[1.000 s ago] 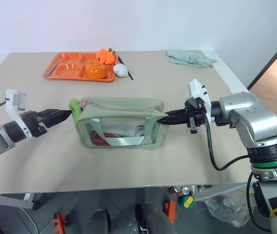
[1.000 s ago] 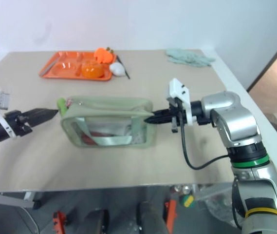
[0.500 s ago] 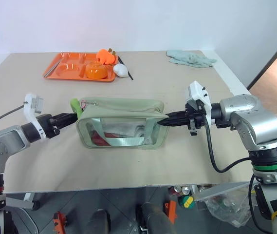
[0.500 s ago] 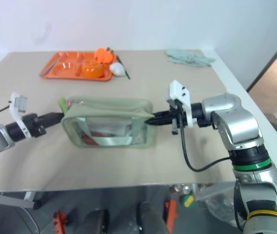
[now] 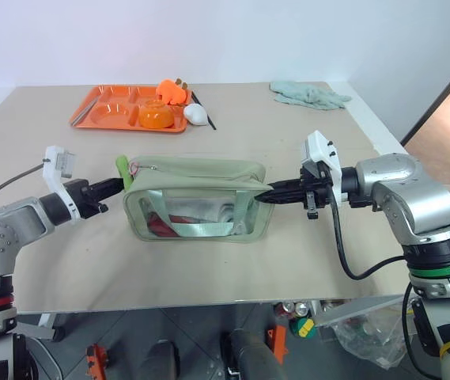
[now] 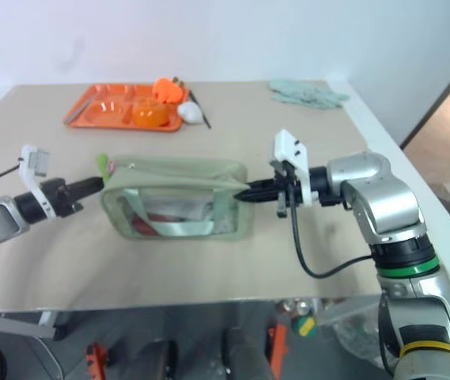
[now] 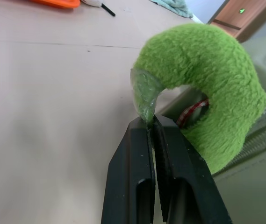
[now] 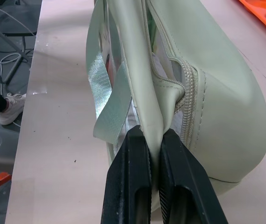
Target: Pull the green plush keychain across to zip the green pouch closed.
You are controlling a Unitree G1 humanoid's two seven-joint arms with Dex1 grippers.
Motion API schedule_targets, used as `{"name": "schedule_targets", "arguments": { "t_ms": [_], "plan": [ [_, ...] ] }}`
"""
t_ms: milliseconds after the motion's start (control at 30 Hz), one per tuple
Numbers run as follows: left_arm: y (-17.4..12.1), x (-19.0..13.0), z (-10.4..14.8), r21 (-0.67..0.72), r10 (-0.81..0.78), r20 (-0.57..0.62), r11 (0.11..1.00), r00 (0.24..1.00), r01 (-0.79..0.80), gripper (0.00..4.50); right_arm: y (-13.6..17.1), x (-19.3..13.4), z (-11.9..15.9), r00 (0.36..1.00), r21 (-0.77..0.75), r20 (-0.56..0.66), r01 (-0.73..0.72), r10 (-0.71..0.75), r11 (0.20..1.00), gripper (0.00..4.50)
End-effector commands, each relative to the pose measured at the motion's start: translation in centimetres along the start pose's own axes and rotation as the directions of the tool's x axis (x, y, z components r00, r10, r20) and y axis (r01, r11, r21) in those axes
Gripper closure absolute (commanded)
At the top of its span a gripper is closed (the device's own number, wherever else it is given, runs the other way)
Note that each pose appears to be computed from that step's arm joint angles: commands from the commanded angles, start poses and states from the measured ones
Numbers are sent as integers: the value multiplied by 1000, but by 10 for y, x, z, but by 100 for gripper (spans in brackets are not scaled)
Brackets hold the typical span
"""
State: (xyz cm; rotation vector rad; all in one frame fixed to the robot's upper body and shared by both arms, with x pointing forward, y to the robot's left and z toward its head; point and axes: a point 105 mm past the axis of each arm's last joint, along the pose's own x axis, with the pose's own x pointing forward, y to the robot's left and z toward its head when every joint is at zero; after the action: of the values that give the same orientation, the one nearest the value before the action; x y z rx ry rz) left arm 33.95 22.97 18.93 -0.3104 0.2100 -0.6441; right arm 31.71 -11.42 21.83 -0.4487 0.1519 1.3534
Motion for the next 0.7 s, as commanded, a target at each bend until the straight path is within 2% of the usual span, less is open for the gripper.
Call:
{"name": "schedule_targets", "arguments": {
  "t_ms": [33, 133, 233, 433, 567, 700],
  "plan": [
    [-4, -3, 48, 119, 28, 127, 992, 992, -43, 442, 1, 3, 8, 1000, -34, 11, -14, 14, 999, 450],
    [-16, 4, 83, 188, 8, 195, 981, 981, -45, 442, 1, 2, 8, 1000, -39, 5, -16, 17, 999, 450],
    [-34, 17, 91, 306, -25, 153, 952, 988, -24, 442, 1, 0, 9, 1000, -40, 3, -15, 16, 999, 450],
    [-78, 41, 83, 464, -162, 29, 876, 986, 130, 442, 1, -2, 8, 1000, -39, 0, -1, 1, 999, 450],
    [-116, 46, 57, 542, -287, -127, 782, 950, 308, 442, 3, -5, 8, 1000, -37, 1, 9, -9, 999, 450],
    [-135, 45, 54, 555, -352, -149, 744, 924, 373, 442, 3, -6, 8, 1000, -32, -1, 15, -15, 999, 450]
  ]
}}
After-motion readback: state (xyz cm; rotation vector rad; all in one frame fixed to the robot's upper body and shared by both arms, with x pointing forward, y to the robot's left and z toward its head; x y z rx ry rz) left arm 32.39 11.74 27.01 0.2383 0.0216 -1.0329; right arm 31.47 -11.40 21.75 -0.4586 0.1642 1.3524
